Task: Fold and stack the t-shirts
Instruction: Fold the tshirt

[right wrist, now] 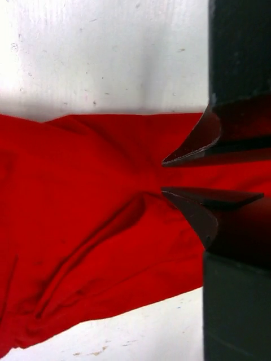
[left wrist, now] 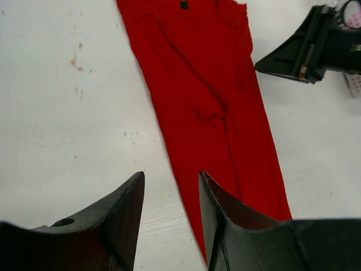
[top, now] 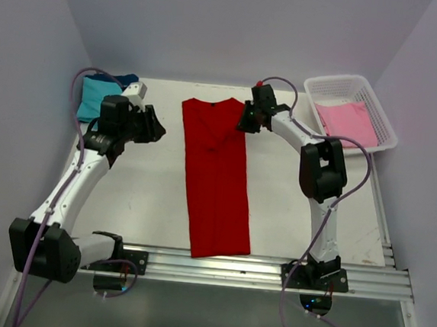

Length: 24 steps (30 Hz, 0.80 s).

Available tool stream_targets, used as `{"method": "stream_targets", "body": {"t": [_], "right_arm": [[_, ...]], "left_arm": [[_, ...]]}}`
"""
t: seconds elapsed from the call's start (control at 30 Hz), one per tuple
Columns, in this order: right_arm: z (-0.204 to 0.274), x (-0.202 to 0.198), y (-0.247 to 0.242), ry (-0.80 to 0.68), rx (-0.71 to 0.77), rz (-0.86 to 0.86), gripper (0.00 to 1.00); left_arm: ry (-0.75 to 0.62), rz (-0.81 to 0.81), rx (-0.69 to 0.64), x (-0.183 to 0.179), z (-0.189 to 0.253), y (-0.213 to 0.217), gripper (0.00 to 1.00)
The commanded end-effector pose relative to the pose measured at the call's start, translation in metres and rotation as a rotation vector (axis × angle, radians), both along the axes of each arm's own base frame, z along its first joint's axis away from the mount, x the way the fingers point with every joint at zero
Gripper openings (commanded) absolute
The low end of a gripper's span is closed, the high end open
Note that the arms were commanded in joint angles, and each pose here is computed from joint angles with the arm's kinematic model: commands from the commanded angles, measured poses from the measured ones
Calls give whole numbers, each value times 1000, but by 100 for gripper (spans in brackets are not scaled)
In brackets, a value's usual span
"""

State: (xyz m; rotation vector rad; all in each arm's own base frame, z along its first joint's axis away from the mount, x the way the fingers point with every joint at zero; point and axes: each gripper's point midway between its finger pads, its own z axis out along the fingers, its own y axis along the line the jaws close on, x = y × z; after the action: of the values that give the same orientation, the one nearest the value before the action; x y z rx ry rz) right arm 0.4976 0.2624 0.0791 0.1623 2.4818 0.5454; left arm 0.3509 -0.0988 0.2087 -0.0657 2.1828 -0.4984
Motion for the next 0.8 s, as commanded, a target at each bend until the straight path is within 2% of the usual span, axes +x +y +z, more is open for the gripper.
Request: {"method": "stream_targets", "body": {"t": [0.0, 0.07, 0.17, 0.2, 0.23, 0.5, 0.53, 0.6, 0.7, 0.77], "right_arm": [[18, 5, 33, 21, 226, 45, 25], [16, 10, 41, 28, 294, 35, 23], [16, 12, 50, 49, 394, 46, 12], [11, 10, 51, 65, 412, 50, 3], [11, 12, 53, 58, 429, 54, 0], [-6, 12, 50, 93, 437, 28, 0], [-8, 12, 48, 96, 433, 22, 9], [-10, 13, 47, 97, 422, 15, 33], [-15, 15, 40, 97, 406, 0, 47], [-17, 16, 37, 96, 400, -9, 51]], "left_arm": [[-59, 25, 46, -15, 15, 11, 46], [-50, 28, 51, -21, 11, 13, 45], [-25, 33, 62, -25, 1, 15, 44], [-19, 31, 66, -26, -1, 16, 43], [-15, 29, 67, -26, -3, 15, 43], [21, 19, 70, -29, -18, 15, 40], [23, 20, 69, -29, -19, 14, 39], [23, 17, 69, -29, -19, 14, 39], [30, 14, 68, -30, -22, 14, 38], [34, 12, 69, -31, -24, 14, 38]]}}
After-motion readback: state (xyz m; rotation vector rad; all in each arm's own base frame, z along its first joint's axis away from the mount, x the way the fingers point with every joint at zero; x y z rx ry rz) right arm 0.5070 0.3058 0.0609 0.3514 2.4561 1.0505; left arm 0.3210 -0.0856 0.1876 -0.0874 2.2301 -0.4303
